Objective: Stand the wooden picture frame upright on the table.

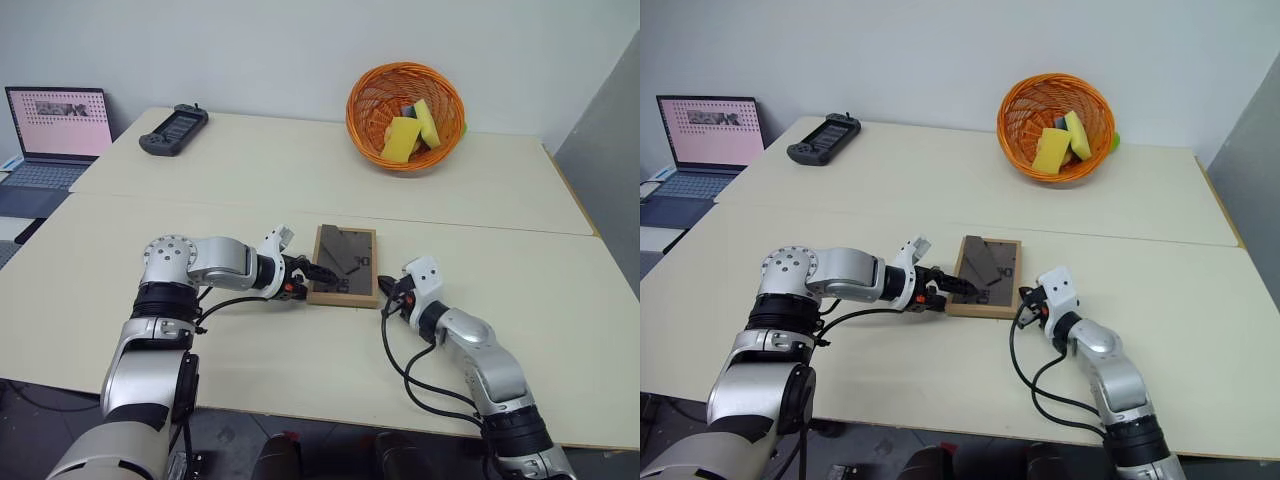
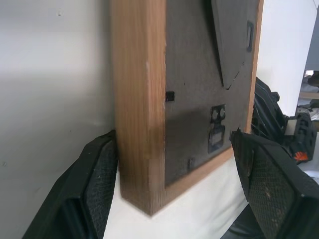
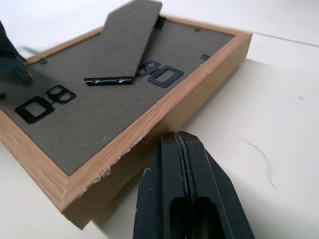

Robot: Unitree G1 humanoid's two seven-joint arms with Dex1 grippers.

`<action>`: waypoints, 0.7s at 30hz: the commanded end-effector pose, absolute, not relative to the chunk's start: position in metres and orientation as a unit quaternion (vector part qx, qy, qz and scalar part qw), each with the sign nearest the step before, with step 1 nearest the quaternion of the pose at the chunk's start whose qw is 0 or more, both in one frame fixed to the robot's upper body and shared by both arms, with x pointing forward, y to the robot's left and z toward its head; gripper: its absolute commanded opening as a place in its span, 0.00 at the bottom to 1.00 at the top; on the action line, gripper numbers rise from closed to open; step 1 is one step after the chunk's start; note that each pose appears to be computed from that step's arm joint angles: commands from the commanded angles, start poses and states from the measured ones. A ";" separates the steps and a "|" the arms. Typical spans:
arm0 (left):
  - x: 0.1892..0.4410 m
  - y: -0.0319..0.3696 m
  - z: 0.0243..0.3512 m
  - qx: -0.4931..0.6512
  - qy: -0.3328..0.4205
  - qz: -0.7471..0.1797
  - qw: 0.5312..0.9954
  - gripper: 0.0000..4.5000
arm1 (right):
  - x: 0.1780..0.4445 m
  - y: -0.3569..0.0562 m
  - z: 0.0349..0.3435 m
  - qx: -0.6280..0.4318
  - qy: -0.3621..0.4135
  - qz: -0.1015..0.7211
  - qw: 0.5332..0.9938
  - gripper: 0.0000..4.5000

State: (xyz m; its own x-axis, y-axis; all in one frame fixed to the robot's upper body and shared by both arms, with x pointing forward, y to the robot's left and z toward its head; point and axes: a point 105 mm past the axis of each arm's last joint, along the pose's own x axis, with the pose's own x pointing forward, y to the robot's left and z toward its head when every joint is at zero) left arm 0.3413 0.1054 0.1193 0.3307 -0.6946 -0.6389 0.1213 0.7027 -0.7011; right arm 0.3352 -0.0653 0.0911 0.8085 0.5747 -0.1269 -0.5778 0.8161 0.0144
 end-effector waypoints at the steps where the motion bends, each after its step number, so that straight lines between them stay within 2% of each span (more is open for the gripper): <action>1: 0.341 0.103 0.111 -0.280 0.526 -0.261 0.759 0.82 | 0.331 -0.050 0.106 0.007 0.044 0.326 0.944 0.00; 21: 0.345 0.112 0.112 -0.294 0.522 -0.254 0.760 0.82 | 0.331 -0.071 0.094 -0.014 0.062 0.311 0.948 0.00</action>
State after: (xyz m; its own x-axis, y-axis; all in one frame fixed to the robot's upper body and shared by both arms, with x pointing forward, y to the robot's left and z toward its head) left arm 0.3456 0.1087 0.1201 0.3372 -0.7126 -0.6153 0.1083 0.6786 -0.7265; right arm 0.3314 -0.0709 0.0800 0.7971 0.5770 -0.1782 -0.5832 0.8121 0.0208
